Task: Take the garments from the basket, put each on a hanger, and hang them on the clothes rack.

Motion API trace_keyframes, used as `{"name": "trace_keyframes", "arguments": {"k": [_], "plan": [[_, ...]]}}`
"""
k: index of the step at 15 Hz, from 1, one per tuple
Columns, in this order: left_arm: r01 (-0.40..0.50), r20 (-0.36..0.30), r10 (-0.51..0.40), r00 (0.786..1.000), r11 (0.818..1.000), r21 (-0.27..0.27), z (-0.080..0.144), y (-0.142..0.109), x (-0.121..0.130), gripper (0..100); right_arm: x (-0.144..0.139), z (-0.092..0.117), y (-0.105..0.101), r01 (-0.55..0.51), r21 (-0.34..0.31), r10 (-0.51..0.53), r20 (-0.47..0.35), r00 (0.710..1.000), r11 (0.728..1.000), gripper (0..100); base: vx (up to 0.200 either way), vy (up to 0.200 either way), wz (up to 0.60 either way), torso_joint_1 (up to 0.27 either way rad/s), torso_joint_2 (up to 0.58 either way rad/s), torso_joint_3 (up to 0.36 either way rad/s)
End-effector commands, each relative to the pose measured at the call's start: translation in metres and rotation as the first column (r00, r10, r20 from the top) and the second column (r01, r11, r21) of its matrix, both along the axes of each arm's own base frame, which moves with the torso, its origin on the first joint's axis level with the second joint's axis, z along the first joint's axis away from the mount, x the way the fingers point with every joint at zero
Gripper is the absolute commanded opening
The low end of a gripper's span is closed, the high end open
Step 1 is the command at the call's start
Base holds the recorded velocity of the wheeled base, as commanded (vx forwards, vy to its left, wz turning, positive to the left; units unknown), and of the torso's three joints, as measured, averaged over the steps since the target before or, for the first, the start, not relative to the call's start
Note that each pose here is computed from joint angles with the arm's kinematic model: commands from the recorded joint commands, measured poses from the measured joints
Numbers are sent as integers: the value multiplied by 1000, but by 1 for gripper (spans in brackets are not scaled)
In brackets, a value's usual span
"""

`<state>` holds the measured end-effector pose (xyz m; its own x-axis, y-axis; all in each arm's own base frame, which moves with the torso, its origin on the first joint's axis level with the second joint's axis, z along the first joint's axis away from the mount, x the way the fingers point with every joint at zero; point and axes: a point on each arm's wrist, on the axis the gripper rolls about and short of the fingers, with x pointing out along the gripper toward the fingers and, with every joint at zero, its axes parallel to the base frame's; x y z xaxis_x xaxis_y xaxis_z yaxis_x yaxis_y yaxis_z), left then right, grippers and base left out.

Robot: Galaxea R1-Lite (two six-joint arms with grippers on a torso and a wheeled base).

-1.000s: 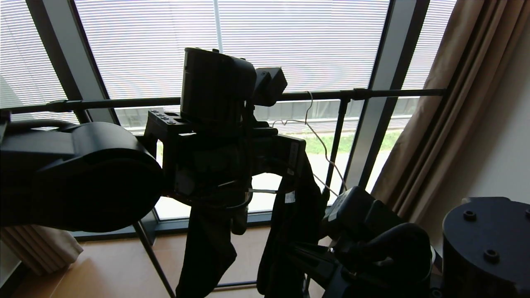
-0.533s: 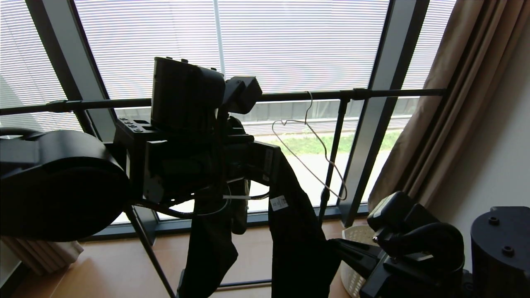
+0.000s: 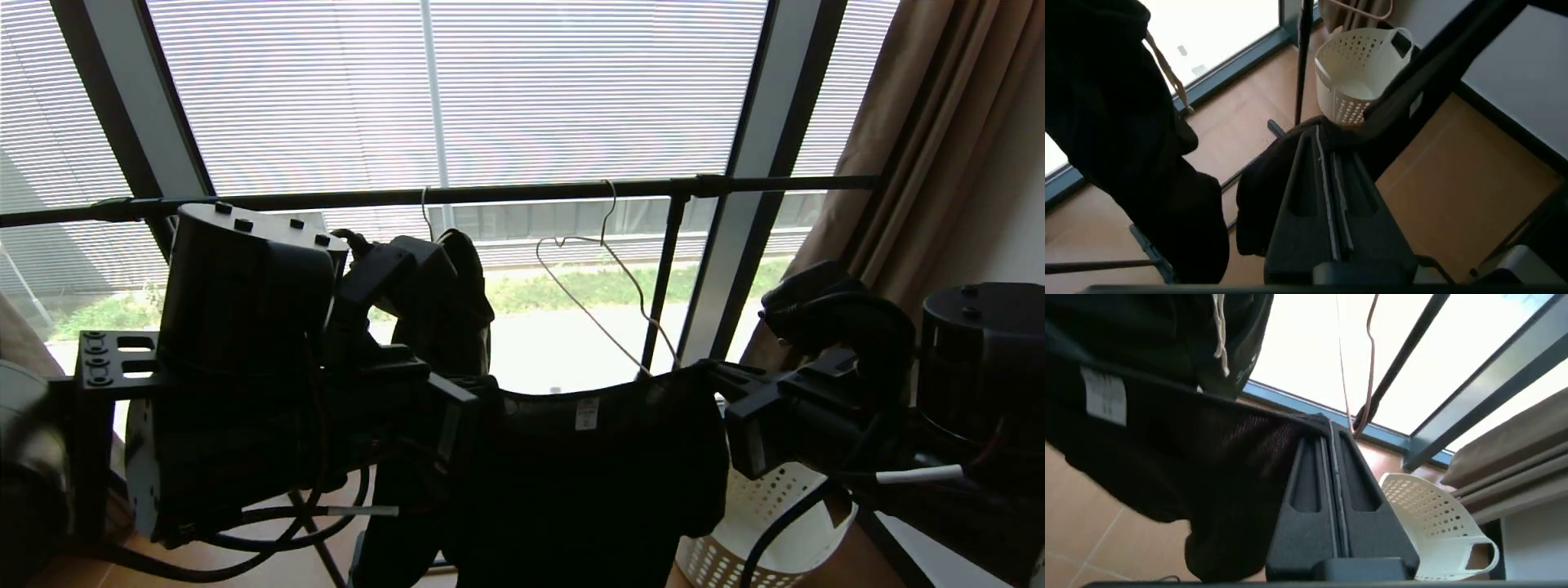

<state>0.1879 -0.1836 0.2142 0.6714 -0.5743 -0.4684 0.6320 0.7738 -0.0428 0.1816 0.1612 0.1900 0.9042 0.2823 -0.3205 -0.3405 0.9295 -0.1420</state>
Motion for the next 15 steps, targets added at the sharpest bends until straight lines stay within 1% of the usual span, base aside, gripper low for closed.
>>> {"name": "trace_keyframes", "arguments": {"k": [1,2,3,5,6,8,9,10,13,14,15], "plan": [[45,-18,-45,999,999,13,-6,3,-18,0,25,-1,23,12,4,-12,7,1000,1000,0,0,0,0,0,0,0],[79,-45,-78,996,996,34,-15,-2,-25,0,36,2,36,12,19,-12,26,1000,1000,0,0,0,0,0,0,0],[100,-62,-97,993,994,40,-20,-7,-27,0,41,3,46,-1,25,0,33,999,1000,0,0,0,0,0,0,0],[154,-108,-150,983,988,29,-27,-20,-31,0,45,3,68,-33,46,31,34,999,998,0,0,0,0,0,0,0],[181,-128,-177,976,983,22,-30,-27,-35,0,48,5,77,-30,70,27,39,999,997,0,0,0,0,0,0,0],[203,-156,-200,967,979,1,-31,-40,-40,0,53,7,93,-31,127,26,38,999,991,0,0,0,0,0,0,0],[204,-171,-203,964,979,-16,-31,-46,-41,0,52,4,98,-38,137,34,27,999,990,0,0,0,0,0,0,0],[201,-178,-203,963,979,-27,-30,-48,-41,0,52,3,99,-36,143,33,22,999,989,0,0,0,0,0,0,0],[182,-196,-189,962,982,-51,-29,-48,-41,0,50,6,97,-23,189,21,14,1000,982,0,0,0,0,0,0,0],[168,-207,-177,962,984,-60,-29,-47,-41,0,46,10,90,-13,218,11,10,1000,976,0,0,0,0,0,0,0],[164,-208,-172,963,985,-57,-30,-45,-42,0,44,11,86,-8,219,6,9,1000,976,0,0,0,0,0,0,0]]}}
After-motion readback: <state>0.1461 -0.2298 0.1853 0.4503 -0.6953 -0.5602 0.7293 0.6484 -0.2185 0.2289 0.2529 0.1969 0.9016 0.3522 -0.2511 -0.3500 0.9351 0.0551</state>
